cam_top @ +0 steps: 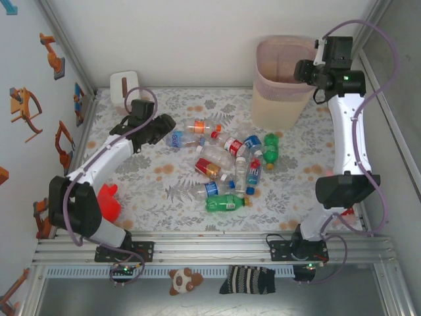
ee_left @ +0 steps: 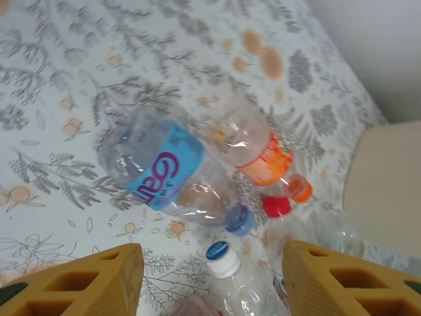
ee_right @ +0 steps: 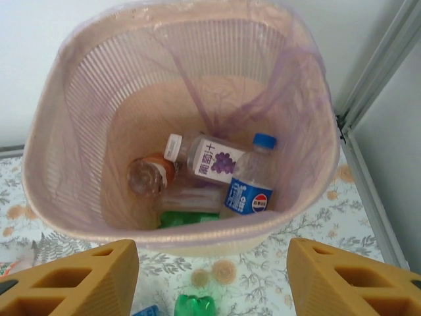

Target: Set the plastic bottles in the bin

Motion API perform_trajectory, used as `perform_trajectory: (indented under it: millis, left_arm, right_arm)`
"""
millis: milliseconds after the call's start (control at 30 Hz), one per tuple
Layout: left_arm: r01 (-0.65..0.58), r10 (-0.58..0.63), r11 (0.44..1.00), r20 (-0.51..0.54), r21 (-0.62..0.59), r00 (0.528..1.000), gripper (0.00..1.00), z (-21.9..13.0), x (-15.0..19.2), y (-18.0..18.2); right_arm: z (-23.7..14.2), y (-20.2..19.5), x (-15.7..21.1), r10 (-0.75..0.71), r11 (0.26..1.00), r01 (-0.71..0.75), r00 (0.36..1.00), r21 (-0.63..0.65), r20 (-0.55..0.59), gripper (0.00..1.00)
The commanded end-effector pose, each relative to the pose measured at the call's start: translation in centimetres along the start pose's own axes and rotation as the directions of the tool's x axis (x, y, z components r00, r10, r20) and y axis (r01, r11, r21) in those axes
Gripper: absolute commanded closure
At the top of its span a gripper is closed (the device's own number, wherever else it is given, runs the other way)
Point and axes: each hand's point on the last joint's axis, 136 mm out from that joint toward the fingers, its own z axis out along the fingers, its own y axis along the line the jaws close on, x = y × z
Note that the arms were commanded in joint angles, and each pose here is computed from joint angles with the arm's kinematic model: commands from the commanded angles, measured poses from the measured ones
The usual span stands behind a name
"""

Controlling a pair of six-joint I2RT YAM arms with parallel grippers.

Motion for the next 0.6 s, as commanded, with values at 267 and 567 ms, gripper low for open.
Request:
perform_trajectory:
  millis: [267,567]
  left_arm:
    - [0.451,-0.474,0.872,-0.104,-0.189,0.874,0.31,5.2,1.2,1.3]
    - [0.625,-0.669,0.728,-0.094,-0.282,0.737,0.21,8.7,2.3,2.3]
  right_arm:
    - [-3.1,-0.6,2.4,0.026,1.000,-0.026,1.000,0.003,0.014,0.40]
    - [-4.1,-1.1,4.2,0.022,0.999,-0.022,1.000,0.025,-0.009,0.40]
